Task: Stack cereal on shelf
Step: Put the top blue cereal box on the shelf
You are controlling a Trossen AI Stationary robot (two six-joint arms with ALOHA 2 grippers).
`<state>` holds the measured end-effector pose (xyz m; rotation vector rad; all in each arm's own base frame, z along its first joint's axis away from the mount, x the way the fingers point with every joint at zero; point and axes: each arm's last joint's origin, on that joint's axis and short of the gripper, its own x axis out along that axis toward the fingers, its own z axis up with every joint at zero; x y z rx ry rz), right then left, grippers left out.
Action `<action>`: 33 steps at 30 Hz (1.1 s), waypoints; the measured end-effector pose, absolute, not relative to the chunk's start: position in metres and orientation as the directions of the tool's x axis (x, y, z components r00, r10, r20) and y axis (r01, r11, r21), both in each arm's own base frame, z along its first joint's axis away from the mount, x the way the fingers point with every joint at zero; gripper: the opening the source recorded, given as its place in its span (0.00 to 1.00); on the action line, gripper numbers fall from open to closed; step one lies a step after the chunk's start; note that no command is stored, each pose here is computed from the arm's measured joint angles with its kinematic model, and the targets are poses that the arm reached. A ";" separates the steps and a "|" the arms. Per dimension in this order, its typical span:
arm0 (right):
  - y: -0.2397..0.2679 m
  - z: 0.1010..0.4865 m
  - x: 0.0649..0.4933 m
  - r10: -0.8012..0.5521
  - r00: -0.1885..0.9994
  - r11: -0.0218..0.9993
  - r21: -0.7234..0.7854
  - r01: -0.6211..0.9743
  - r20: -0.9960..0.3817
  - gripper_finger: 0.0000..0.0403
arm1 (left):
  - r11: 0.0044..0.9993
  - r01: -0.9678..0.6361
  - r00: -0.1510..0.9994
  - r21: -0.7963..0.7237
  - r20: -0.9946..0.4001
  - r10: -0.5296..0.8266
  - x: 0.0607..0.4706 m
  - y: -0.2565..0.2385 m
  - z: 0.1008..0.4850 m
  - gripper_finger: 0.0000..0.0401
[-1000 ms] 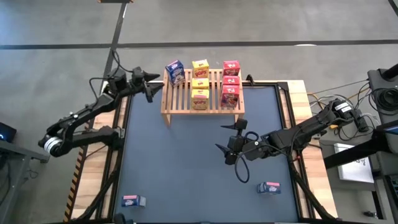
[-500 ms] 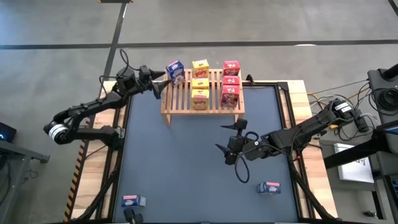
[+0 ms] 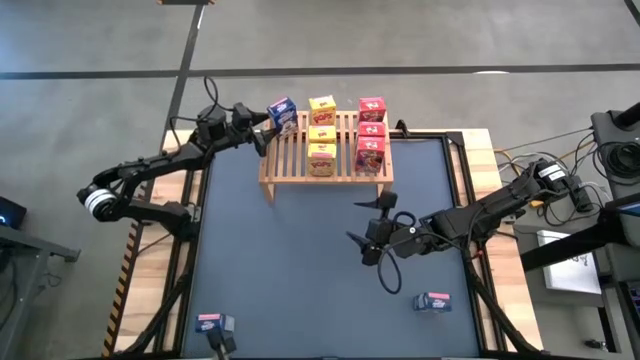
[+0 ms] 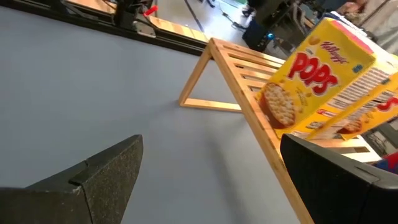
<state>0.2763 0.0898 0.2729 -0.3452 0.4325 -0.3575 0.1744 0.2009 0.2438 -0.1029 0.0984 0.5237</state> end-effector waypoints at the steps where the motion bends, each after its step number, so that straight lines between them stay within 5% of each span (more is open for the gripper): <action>1: 0.090 0.273 0.276 -0.396 0.851 0.885 -0.392 0.253 -0.345 0.91 | 0.862 -0.503 0.861 -0.064 -0.123 0.493 0.175 0.202 0.244 0.68; 12: 0.090 0.273 0.276 -0.392 0.852 0.888 -0.386 0.251 -0.348 0.91 | 0.870 -0.481 0.854 0.103 -0.170 0.492 0.173 0.202 0.241 0.67; 25: 0.090 0.272 0.276 -0.392 0.851 0.886 -0.393 0.247 -0.349 0.91 | 0.866 -0.465 0.852 0.183 -0.171 0.494 0.173 0.202 0.241 0.45; 33: 0.090 0.272 0.276 -0.393 0.849 0.884 -0.400 0.242 -0.353 0.91 | 0.904 -0.386 0.888 0.182 -0.191 0.418 0.170 0.209 0.253 0.42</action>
